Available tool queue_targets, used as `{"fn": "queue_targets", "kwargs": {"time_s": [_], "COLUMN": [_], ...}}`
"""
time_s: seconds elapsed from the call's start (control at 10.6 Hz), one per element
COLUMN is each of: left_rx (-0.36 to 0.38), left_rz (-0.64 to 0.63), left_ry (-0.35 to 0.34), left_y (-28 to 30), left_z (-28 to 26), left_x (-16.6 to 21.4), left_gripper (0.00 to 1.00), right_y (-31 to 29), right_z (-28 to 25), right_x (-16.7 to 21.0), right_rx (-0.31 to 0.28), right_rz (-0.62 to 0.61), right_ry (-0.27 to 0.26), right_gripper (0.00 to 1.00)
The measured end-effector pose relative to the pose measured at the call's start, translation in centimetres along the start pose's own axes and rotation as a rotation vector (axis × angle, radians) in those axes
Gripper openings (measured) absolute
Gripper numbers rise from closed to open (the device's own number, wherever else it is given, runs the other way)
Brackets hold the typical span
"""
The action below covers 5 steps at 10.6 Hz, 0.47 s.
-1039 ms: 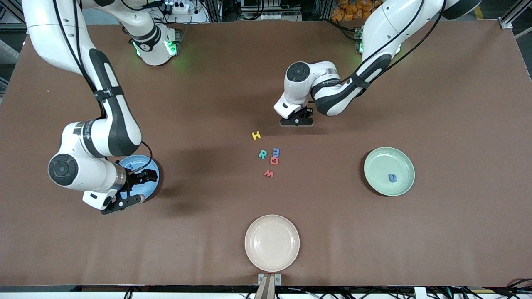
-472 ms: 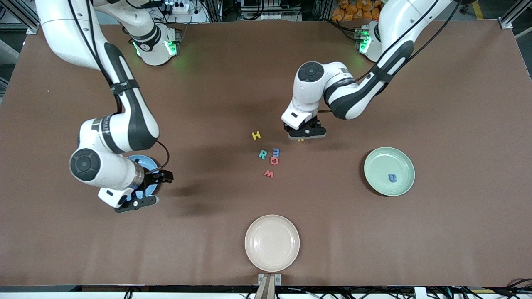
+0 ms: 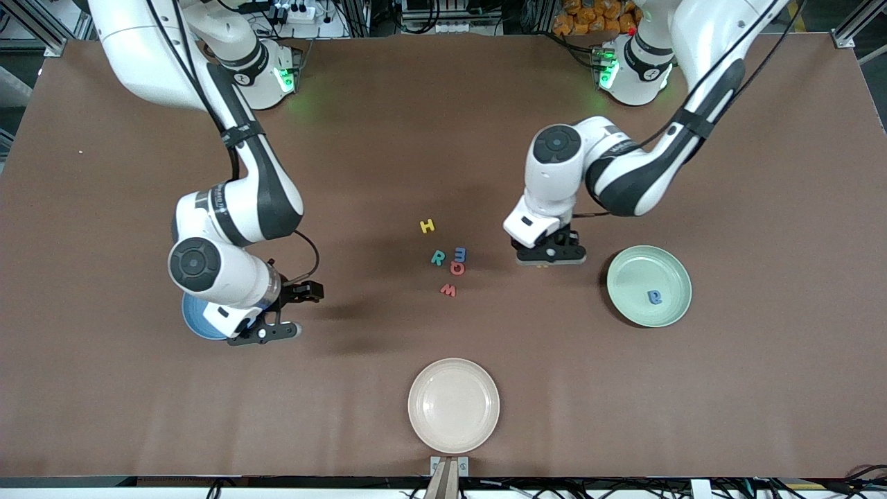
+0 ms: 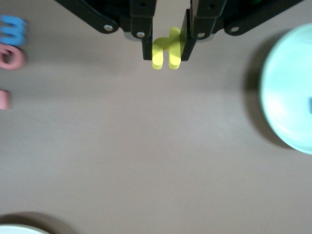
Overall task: Sort uppercase to blue plate, lowercase to green plate
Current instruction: 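Place the u on the green plate while the right gripper reaches the Q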
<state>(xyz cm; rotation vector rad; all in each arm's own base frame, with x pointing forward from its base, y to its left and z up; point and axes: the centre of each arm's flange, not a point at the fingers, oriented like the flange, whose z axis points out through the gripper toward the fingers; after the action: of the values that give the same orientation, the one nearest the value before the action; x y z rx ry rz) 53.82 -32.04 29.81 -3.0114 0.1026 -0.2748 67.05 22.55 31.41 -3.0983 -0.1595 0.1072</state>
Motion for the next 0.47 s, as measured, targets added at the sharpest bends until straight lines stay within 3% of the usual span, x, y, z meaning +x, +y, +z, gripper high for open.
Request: {"fn": "queue_targets", "kwargs": {"time_s": [0.47], "left_rx": [0.027], "left_rz": [0.189], "left_ry": [-0.073], "left_y": [-17.5], "left_z": [4.8], "left_x": [5.6], "left_gripper": [0.26], "right_y": [-10.7], "right_z": [3.5], "right_x": [0.1], "right_rx": [0.024], "right_rz": [0.119], "right_ry": [0.073], "right_gripper": [1.0]}}
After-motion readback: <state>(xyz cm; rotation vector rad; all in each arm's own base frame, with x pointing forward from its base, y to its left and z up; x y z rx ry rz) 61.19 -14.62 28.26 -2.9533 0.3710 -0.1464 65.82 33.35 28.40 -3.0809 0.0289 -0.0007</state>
